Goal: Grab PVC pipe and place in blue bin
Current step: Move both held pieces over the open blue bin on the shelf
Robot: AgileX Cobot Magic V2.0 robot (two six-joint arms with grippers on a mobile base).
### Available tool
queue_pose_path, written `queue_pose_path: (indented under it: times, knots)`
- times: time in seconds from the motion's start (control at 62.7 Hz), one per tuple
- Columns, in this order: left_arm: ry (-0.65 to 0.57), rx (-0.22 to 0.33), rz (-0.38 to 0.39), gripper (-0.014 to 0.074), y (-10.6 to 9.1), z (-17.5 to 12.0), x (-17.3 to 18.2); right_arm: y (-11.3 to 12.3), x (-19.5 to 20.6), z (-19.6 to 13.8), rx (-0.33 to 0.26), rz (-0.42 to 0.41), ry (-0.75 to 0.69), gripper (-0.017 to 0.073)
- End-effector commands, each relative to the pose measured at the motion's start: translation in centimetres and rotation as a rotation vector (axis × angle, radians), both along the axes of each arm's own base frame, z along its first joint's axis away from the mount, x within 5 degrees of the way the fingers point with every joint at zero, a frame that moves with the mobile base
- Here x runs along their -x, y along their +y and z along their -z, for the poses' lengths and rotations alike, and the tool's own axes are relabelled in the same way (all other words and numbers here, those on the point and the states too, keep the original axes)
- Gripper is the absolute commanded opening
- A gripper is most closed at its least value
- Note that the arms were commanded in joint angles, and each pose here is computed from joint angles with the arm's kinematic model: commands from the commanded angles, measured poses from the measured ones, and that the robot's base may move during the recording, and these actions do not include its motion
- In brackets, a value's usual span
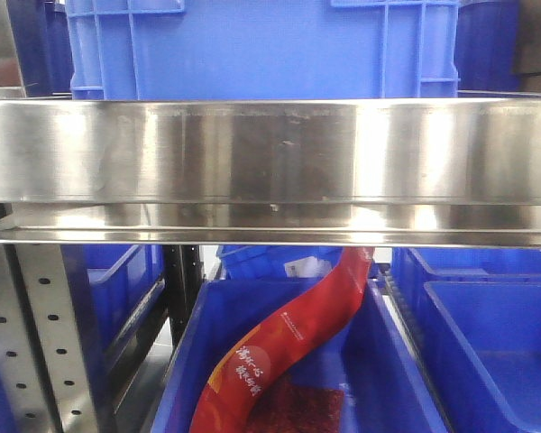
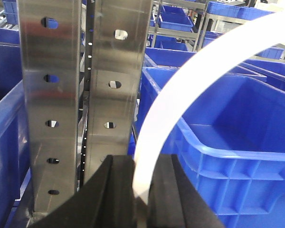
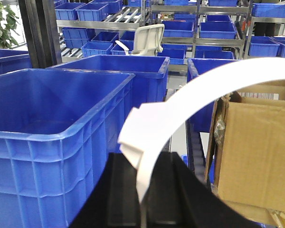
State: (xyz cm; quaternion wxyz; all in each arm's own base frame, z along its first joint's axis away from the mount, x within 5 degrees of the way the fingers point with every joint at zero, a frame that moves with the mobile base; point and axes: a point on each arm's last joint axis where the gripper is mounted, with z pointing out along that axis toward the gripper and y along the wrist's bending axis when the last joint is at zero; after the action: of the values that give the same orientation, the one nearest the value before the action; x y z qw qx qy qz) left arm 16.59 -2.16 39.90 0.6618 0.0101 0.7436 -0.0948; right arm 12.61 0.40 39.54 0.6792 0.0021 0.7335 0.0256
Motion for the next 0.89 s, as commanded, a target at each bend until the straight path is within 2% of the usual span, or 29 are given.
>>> queue_pose_path:
  times: [0.0, 0.303, 0.542, 0.717, 0.829, 0.877]
  knots:
    - [-0.035, 0.013, 0.001, -0.0111, 0.0, -0.4, 0.2, 0.0, 0.1, -0.4, 0.011, 0.002, -0.035, -0.0167]
    - [-0.035, 0.013, 0.001, -0.0111, 0.0, -0.4, 0.2, 0.0, 0.1, -0.5, 0.011, 0.002, -0.049, -0.0167]
    - [-0.035, 0.013, 0.000, -0.0111, 0.0, -0.4, 0.2, -0.1, 0.2, -1.4, 0.008, 0.006, -0.149, -0.0167]
    - [-0.031, 0.013, 0.000, -0.0111, -0.1, -0.3, 0.0, -0.1, 0.2, -1.5, 0.007, 0.006, -0.160, -0.0167]
    - [-0.027, 0.010, 0.000, -0.0111, -0.1, -0.3, -0.1, 0.0, 0.2, -1.5, -0.033, 0.000, -0.156, -0.0167]
    - [-0.022, -0.017, 0.008, -0.0111, -0.2, -0.5, -0.3, 0.0, -0.2, -1.4, -0.035, -0.002, -0.149, -0.0167]
